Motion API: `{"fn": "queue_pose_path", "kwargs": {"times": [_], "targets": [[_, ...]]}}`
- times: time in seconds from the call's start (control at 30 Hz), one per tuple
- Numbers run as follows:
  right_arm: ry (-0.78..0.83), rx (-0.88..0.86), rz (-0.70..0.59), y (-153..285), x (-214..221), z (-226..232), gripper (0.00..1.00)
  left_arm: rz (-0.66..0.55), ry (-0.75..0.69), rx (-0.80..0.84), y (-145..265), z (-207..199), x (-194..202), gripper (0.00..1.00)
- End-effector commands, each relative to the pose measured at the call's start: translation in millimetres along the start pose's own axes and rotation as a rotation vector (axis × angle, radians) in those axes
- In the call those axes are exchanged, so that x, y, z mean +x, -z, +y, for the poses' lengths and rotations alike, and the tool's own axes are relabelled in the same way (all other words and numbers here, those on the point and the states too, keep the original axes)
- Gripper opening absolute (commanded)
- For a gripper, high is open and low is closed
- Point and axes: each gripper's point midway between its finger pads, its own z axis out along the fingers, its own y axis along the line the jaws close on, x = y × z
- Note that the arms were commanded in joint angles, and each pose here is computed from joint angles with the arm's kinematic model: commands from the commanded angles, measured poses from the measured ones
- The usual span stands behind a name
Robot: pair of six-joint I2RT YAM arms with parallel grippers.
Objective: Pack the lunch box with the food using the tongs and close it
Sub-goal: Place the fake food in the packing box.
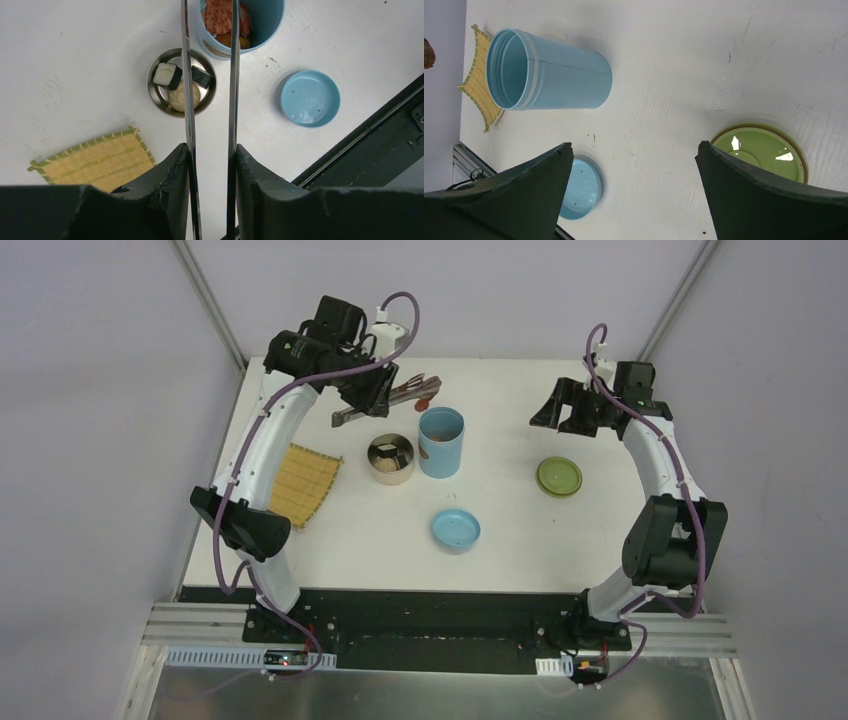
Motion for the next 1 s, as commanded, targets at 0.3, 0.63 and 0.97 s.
{"fn": "queue_pose_path", "kwargs": {"times": [0.3,0.63,0.97], "targets": [[0.049,-0.028,-0.049,12,-15,16,0.98,0.014,-0.076,0.036,-28,-17,-12,0.33],[0.052,-0.017,-0.051,12,-16,14,0.98,0.094,-0.143,0.039,-43,-19,7,0.45],[0.05,-0.017,-0.05,11,-19,13,0.98,0.025,-0.101,0.083,-27,-31,-6,0.45]]}}
